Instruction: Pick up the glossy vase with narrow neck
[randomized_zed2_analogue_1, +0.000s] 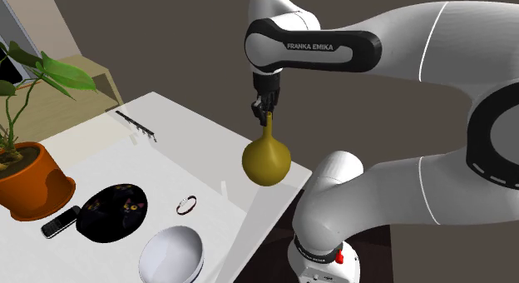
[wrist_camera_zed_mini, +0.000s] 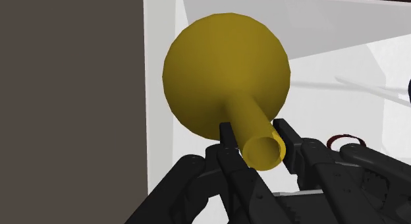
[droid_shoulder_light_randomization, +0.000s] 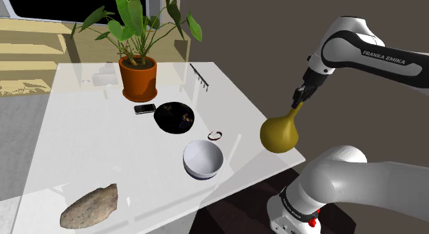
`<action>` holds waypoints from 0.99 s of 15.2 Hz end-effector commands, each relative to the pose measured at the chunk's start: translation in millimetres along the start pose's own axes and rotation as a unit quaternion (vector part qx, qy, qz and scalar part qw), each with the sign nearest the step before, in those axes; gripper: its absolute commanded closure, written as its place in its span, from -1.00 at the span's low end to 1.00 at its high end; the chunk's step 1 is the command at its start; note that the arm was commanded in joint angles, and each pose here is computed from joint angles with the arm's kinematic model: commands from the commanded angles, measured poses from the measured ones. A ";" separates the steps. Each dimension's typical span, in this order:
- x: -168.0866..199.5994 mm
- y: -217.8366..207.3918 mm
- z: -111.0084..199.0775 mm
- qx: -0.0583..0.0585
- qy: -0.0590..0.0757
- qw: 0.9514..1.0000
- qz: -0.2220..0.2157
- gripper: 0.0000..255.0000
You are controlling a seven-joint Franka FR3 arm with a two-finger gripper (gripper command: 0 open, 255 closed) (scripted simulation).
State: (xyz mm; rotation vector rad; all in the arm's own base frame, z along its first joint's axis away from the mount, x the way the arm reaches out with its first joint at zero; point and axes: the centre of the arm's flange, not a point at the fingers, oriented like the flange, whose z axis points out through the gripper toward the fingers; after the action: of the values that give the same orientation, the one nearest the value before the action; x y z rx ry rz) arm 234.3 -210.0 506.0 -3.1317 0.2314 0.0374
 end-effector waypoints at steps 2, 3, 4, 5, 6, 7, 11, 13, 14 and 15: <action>-0.1 0.0 0.7 0.000 0.000 1.000 0.000 1.00; -0.2 -0.1 0.6 0.000 0.000 1.000 0.000 1.00; -0.1 -0.2 0.5 0.000 0.000 1.000 0.000 1.00; -0.1 -0.2 0.4 0.000 0.000 1.000 0.000 1.00; -0.1 -0.3 0.4 0.000 0.000 1.000 0.000 1.00; -0.1 -0.2 0.4 0.000 0.000 1.000 0.000 1.00; -1.0 0.4 -16.3 0.000 0.000 1.000 0.000 1.00; -1.2 0.4 -26.8 0.000 0.000 1.000 0.000 1.00; -1.3 0.4 -32.1 0.000 0.000 1.000 0.000 1.00; -1.5 0.4 -37.4 0.000 0.000 1.000 0.000 1.00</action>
State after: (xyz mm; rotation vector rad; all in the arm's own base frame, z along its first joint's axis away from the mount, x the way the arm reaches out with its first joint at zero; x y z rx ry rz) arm 234.1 -209.5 537.5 -3.1314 0.2312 0.0389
